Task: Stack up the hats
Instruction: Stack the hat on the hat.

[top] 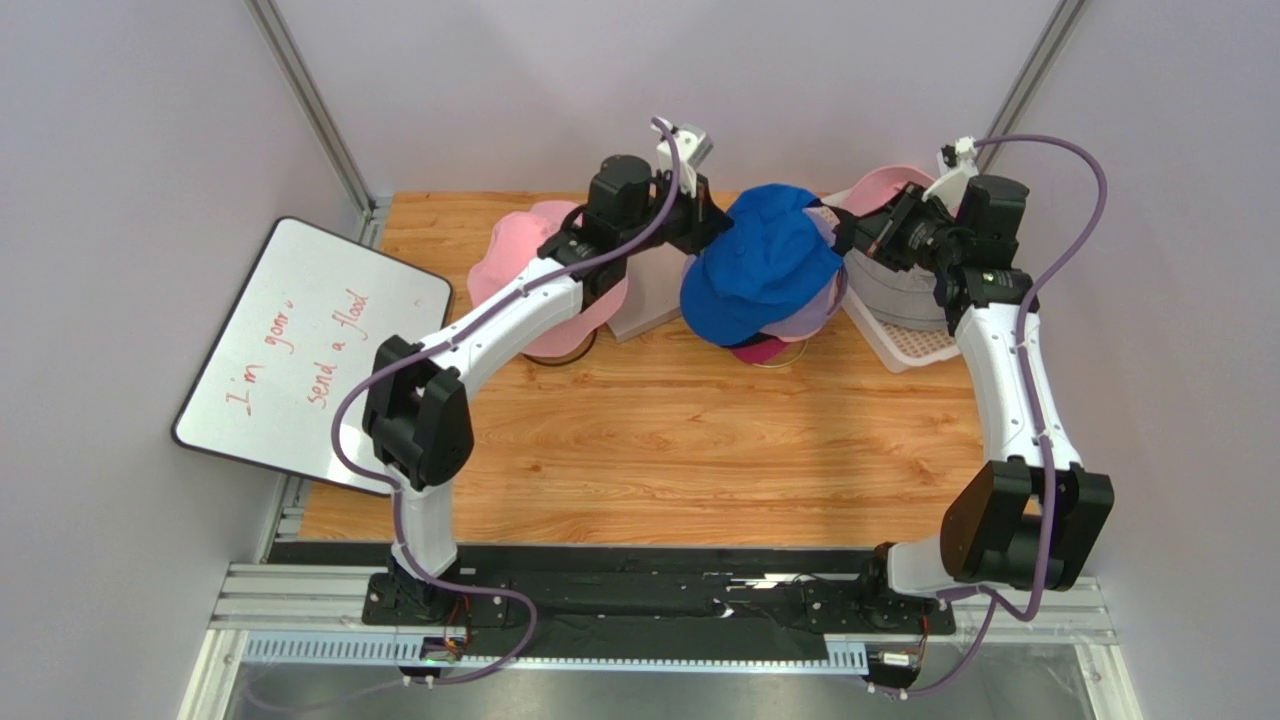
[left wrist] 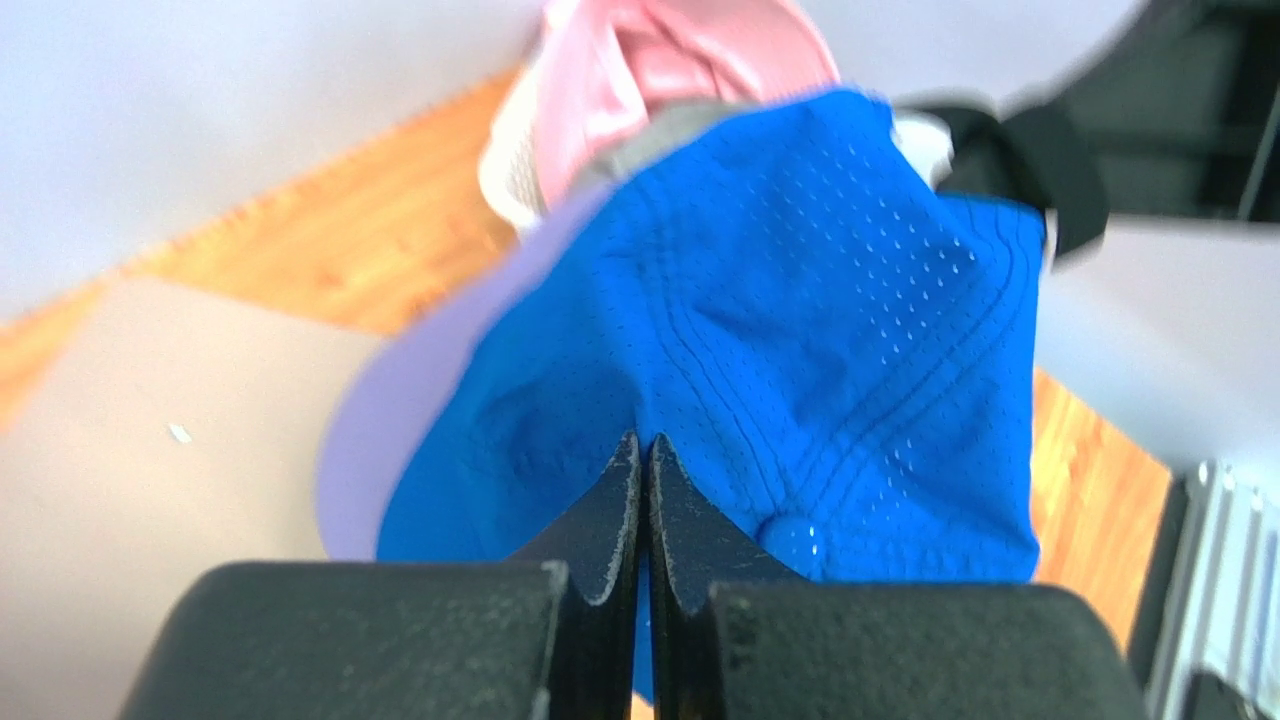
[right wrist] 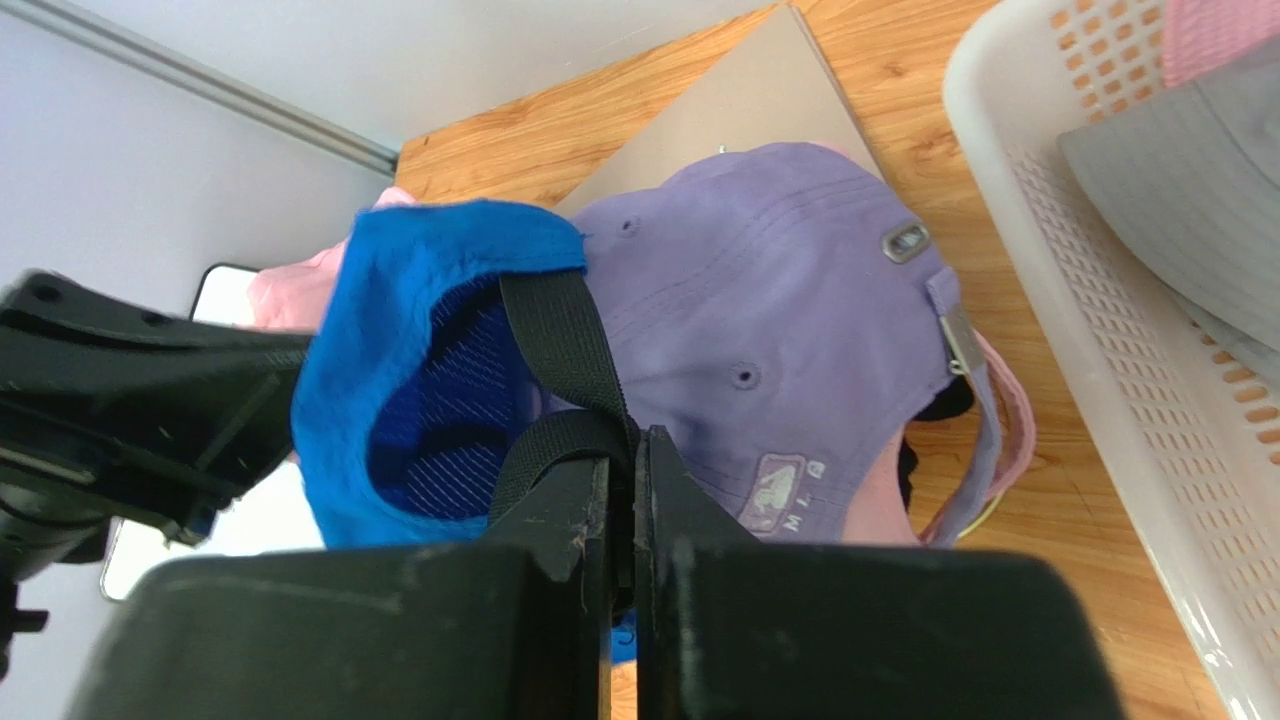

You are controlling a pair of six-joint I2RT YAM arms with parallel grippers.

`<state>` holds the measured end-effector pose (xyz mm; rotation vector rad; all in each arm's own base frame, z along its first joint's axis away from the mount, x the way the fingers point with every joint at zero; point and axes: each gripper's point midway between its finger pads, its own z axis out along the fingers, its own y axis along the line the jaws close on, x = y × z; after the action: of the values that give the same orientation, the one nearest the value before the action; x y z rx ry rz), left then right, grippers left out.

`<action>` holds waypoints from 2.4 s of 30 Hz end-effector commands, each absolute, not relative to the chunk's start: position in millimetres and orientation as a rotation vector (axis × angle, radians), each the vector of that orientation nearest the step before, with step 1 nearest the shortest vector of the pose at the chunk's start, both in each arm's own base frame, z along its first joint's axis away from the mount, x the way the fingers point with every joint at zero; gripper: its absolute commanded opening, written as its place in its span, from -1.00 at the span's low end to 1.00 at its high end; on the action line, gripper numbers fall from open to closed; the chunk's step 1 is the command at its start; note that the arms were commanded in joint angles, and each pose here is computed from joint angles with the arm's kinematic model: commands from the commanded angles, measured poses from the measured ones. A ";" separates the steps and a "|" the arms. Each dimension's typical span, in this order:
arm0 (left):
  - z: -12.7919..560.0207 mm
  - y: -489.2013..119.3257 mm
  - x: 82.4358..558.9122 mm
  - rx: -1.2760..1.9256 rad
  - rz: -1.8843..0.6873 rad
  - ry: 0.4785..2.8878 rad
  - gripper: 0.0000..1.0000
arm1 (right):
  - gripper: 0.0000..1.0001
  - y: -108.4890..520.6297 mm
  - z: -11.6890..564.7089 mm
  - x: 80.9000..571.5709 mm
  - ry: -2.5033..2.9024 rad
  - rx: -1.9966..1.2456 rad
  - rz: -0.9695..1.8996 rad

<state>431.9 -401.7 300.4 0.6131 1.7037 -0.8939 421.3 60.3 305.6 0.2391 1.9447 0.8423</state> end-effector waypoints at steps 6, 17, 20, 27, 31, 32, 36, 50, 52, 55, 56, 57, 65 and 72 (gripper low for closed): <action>293.6 -405.1 476.2 0.606 -0.852 1.752 -1.00 | -1.00 39.4 293.8 416.9 1.964 0.317 0.746; 269.5 -411.8 472.5 0.620 -0.901 1.782 -1.00 | -1.00 24.7 243.5 410.2 2.069 0.400 0.639; 271.2 -411.4 475.0 0.607 -0.894 1.778 -1.00 | -1.00 16.0 231.1 411.4 2.088 0.442 0.597; 280.3 -415.0 479.0 0.581 -0.915 1.748 -1.00 | -1.00 0.4 218.2 425.6 2.104 0.505 0.536; 294.1 -418.9 478.2 0.579 -0.947 1.711 -0.95 | -1.00 -6.8 211.1 437.2 2.115 0.526 0.502; 296.1 -419.0 476.6 0.582 -0.953 1.709 -0.82 | -1.00 -7.5 211.5 439.6 2.115 0.527 0.500; 306.4 -414.6 471.8 0.573 -0.958 1.690 -0.10 | -1.00 -9.0 199.2 447.5 2.139 0.537 0.500; 343.3 -444.3 449.5 0.687 -0.785 1.568 0.55 | -1.00 -9.8 183.4 460.7 2.171 0.557 0.506; 336.3 -450.5 455.4 0.688 -0.791 1.588 0.57 | -1.00 -10.8 177.7 458.2 2.178 0.567 0.496; 324.3 -459.2 463.2 0.696 -0.798 1.617 0.57 | -1.00 -11.2 172.3 455.0 2.191 0.572 0.484; 321.5 -462.0 463.9 0.702 -0.807 1.620 0.57 | -1.00 -11.5 167.8 452.5 2.200 0.579 0.479; 320.1 -463.9 464.5 0.702 -0.814 1.621 0.57 | -1.00 -10.6 167.6 451.4 2.202 0.574 0.476; 299.8 -472.0 467.5 0.731 -0.829 1.641 0.57 | -1.00 4.6 147.9 438.4 2.256 0.547 0.449; 285.6 -472.9 477.8 0.720 -0.789 1.668 0.57 | -1.00 32.6 140.2 417.2 2.293 0.495 0.476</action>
<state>471.6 -471.9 276.6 0.7169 1.6956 -0.8193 438.7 25.5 151.6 0.5187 2.2402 0.5237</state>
